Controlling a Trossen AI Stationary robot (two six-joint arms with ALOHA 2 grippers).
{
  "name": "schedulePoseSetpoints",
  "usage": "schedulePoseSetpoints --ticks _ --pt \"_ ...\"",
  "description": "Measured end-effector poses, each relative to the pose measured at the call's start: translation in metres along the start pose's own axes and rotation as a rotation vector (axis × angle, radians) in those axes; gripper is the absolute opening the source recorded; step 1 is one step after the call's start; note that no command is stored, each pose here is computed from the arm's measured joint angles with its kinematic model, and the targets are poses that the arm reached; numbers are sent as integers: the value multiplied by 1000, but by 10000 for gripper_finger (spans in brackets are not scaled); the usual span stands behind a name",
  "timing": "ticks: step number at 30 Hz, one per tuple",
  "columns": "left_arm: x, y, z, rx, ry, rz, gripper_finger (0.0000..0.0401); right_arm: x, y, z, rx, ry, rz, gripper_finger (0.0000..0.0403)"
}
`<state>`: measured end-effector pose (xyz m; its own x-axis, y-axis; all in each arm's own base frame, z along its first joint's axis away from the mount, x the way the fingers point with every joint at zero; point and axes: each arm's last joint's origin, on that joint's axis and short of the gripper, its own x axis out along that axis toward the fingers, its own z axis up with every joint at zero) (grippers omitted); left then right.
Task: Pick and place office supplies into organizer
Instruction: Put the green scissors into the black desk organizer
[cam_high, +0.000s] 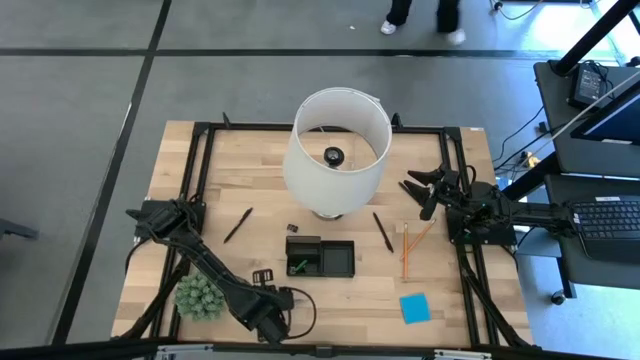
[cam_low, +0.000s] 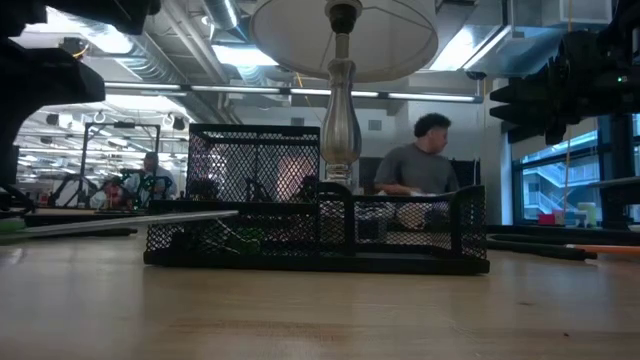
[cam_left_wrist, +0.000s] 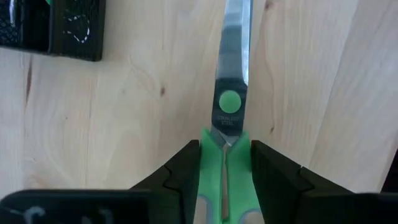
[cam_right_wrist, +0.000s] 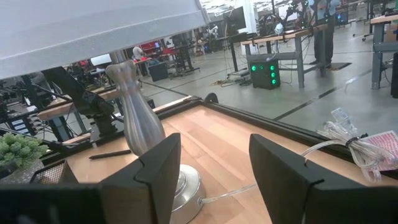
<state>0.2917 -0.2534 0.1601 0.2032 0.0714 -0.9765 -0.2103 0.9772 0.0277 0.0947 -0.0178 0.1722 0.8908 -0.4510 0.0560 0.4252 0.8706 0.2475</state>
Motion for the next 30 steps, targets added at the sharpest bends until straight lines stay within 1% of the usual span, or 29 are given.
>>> schedulePoseSetpoints --ticks 4,10,13,16,17,18,21,22,23,26,30 --pt "-4 -2 3 3 -17 -10 116 0 0 0 0 0 0 193" --pt "-20 -8 14 -10 -130 7 120 0 0 0 10 0 1 193" --pt "-28 -9 19 -13 -168 28 116 0 0 0 82 0 1 193" --pt "-37 -10 22 -5 -198 48 117 0 0 0 202 2 6 193" --pt "-40 -10 24 4 -210 54 118 0 1 0 219 10 29 193" --pt "-43 -10 25 14 -224 61 119 0 2 0 216 26 75 193" --pt "-52 -11 31 37 -268 86 118 -2 9 -1 167 81 279 193" --pt "-54 -10 33 41 -276 92 117 -2 11 -1 167 90 327 193" --pt "-56 -9 34 44 -285 103 117 -3 13 -1 168 94 359 193" --pt "-58 -6 40 73 -304 122 117 -5 18 5 199 108 398 193" --pt "-57 -1 46 135 -296 143 119 -4 28 25 231 138 449 193"
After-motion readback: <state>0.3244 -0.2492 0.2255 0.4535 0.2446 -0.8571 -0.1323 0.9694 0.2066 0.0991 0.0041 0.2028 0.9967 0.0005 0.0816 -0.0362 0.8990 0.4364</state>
